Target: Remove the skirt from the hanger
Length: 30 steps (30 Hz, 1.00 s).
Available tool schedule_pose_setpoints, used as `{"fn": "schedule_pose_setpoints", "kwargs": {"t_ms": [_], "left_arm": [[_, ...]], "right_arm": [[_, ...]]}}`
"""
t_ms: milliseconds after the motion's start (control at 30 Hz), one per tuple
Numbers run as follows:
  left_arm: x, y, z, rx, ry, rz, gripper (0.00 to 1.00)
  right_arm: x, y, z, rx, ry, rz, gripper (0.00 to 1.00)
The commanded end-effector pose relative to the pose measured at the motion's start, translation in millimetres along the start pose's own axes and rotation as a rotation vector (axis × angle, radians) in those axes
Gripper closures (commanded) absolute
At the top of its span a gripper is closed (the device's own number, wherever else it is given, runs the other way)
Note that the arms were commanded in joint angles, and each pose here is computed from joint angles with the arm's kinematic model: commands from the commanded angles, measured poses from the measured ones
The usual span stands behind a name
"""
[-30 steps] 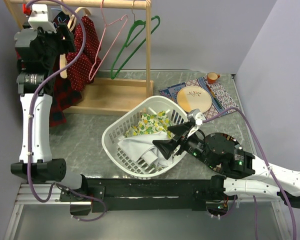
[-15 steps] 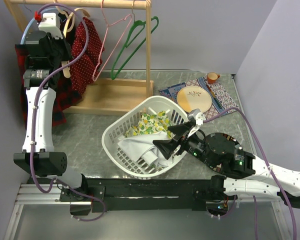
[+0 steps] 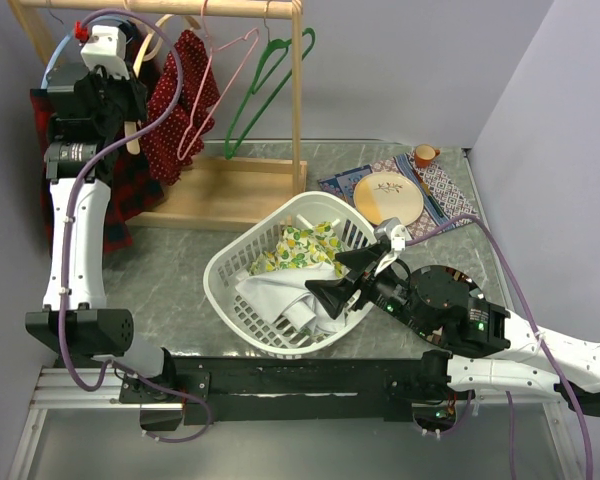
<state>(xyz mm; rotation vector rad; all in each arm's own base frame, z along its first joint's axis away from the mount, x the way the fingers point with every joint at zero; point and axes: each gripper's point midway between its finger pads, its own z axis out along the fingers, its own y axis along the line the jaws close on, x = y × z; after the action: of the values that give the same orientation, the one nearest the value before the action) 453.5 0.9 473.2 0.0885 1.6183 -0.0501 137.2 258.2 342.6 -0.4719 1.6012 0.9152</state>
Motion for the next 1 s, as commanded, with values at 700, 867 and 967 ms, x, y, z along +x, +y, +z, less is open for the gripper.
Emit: {"fn": "schedule_pose_setpoints", "kwargs": {"t_ms": [700,867,967], "left_arm": [[-63,2,-91,-0.081,-0.209,0.023,0.99],[-42,0,-104,-0.089,-0.147,-0.028,0.99],[-28,7,-113,-0.137,-0.115,-0.033,0.99]], "right_arm": [[-23,15,-5,-0.049,-0.017,0.066,0.01],[-25,23,-6,-0.076,-0.001,0.094,0.01],[-24,25,-6,-0.086,0.002,0.105,0.01]]}}
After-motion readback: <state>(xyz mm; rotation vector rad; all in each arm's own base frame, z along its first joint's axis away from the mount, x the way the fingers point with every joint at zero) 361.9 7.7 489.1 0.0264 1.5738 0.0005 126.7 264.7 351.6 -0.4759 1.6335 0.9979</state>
